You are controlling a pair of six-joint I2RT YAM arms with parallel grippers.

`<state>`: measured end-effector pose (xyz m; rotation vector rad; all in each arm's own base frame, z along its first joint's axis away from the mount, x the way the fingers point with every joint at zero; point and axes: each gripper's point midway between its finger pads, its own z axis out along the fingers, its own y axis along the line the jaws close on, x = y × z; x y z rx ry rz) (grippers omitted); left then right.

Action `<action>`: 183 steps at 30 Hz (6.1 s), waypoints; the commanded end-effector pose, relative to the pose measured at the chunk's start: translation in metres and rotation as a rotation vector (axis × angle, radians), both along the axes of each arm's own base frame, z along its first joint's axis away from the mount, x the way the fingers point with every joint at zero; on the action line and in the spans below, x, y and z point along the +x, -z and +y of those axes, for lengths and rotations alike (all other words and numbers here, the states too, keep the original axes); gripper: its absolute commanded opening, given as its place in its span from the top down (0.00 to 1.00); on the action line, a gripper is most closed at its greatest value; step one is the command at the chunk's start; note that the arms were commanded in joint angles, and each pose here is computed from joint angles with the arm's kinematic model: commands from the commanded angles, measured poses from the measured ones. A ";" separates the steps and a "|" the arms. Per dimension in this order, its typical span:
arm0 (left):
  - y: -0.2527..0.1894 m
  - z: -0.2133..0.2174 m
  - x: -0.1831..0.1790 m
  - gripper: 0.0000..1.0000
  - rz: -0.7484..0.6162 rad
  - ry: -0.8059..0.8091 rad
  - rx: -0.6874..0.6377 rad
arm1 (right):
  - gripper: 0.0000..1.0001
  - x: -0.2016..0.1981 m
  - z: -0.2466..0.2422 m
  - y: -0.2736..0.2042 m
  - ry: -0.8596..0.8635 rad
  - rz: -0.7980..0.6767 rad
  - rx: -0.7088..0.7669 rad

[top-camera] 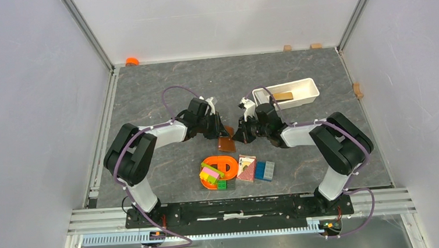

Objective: Put the credit cards into the card holder
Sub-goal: Close the card holder at the center of the board.

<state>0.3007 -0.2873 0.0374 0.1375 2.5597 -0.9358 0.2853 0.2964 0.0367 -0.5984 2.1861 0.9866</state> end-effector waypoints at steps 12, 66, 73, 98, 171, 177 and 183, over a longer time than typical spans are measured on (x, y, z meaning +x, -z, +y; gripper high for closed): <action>0.016 0.009 0.004 0.98 -0.001 0.000 0.072 | 1.00 -0.005 0.018 -0.011 -0.082 -0.024 0.074; 0.021 0.016 0.004 0.98 -0.014 0.001 0.136 | 1.00 -0.018 0.031 -0.023 -0.157 -0.064 0.086; 0.008 0.009 0.003 0.90 -0.030 0.006 0.072 | 0.77 -0.003 0.004 -0.038 -0.064 -0.129 -0.027; -0.192 -0.027 -0.038 0.98 -0.395 0.217 -0.483 | 0.03 -0.022 -0.044 -0.201 -0.170 -0.397 0.387; -0.202 0.005 -0.088 0.98 -0.488 0.395 -0.288 | 0.23 -0.007 -0.062 -0.196 0.030 -0.445 0.196; -0.199 0.019 -0.061 0.98 -0.480 0.258 -0.231 | 0.02 0.016 -0.094 -0.195 0.244 -0.426 0.054; -0.177 0.015 -0.025 0.98 -0.361 0.102 -0.163 | 0.02 0.023 -0.126 -0.210 0.433 -0.596 0.091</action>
